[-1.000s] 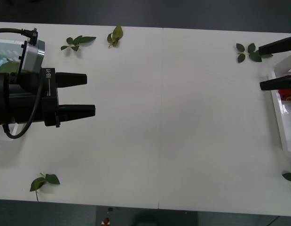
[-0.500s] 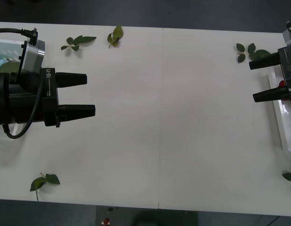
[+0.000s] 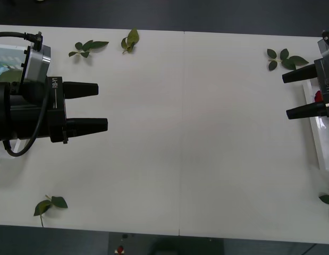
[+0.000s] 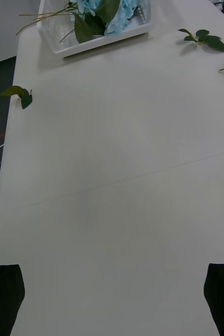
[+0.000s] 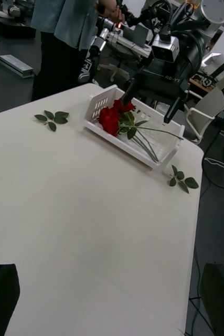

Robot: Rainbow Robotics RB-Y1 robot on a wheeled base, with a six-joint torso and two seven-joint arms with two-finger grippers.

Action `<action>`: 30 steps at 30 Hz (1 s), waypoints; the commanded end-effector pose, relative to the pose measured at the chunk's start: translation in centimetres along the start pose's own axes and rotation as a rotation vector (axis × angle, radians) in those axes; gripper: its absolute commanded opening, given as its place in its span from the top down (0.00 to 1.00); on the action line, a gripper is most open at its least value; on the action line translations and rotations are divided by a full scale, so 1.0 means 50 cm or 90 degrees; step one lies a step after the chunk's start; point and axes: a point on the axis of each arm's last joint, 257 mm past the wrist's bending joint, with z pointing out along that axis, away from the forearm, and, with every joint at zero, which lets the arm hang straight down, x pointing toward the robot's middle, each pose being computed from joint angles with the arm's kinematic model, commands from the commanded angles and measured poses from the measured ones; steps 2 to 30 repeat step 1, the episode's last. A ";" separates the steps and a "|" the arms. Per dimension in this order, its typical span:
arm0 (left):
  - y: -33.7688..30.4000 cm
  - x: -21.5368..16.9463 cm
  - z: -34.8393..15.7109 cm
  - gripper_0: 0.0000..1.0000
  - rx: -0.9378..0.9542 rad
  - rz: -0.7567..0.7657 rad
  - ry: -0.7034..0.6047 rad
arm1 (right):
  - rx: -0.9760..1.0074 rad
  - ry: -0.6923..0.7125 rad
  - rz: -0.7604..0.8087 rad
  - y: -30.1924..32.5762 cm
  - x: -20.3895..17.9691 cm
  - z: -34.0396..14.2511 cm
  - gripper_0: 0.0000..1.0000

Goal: Put the red flowers into the right box and the blue flowers into the left box

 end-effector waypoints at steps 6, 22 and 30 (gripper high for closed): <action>-0.010 -0.015 0.002 0.00 0.009 0.037 0.002 | 0.016 0.013 -0.040 -0.010 -0.012 -0.023 0.00; -0.010 -0.015 0.002 0.00 0.009 0.037 0.002 | 0.016 0.013 -0.040 -0.010 -0.012 -0.023 0.00; -0.010 -0.015 0.002 0.00 0.009 0.037 0.002 | 0.016 0.013 -0.040 -0.010 -0.012 -0.023 0.00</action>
